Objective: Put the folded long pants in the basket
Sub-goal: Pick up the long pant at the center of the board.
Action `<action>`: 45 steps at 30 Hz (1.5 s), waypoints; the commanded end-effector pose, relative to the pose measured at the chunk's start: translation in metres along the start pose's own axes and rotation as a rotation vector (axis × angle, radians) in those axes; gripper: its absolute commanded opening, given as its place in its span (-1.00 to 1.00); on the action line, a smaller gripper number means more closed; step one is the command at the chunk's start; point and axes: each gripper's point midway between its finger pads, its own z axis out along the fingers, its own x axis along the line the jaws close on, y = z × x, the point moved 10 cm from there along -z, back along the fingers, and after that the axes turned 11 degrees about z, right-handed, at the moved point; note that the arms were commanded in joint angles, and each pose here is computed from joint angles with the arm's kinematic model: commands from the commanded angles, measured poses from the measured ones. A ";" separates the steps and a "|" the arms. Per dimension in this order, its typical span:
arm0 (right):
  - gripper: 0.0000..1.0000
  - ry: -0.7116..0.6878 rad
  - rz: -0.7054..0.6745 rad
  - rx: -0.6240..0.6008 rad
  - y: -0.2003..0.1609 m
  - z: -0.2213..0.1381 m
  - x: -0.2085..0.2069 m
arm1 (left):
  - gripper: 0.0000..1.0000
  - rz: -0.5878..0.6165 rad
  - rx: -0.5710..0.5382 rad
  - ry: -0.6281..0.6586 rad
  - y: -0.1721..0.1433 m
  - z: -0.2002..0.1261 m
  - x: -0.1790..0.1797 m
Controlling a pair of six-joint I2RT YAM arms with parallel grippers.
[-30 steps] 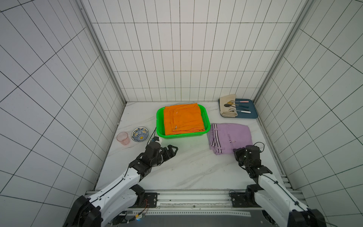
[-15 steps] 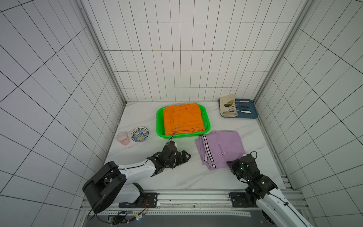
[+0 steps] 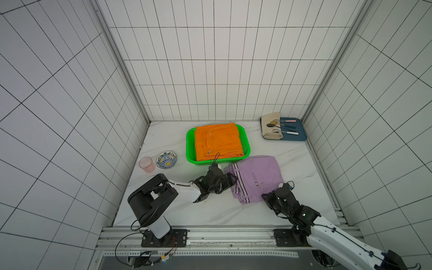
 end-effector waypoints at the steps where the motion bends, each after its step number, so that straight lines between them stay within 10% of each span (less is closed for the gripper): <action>1: -1.00 0.049 -0.013 0.000 -0.008 0.001 0.011 | 0.61 -0.028 0.070 0.204 -0.019 0.007 0.039; 8: -1.00 0.065 -0.081 0.022 -0.026 0.005 0.024 | 0.21 -0.011 0.086 0.250 -0.019 0.016 0.043; 15: -1.00 0.123 -0.180 0.077 -0.044 0.013 0.040 | -1.00 -0.002 0.097 0.269 -0.013 0.014 0.050; 20: -0.58 0.287 -0.378 0.200 -0.061 0.010 0.066 | -1.00 -0.004 0.115 0.248 -0.003 0.005 0.063; 25: 0.24 0.411 -0.503 0.244 -0.067 -0.008 0.082 | -1.00 0.013 0.091 0.249 0.007 -0.025 0.069; 35: 0.84 0.378 -0.687 0.033 -0.043 -0.057 0.099 | -1.00 0.128 0.024 0.267 0.011 -0.083 0.050; 45: 1.00 0.268 -0.701 0.046 -0.031 -0.035 0.099 | -1.00 0.146 0.001 0.279 0.016 -0.108 0.053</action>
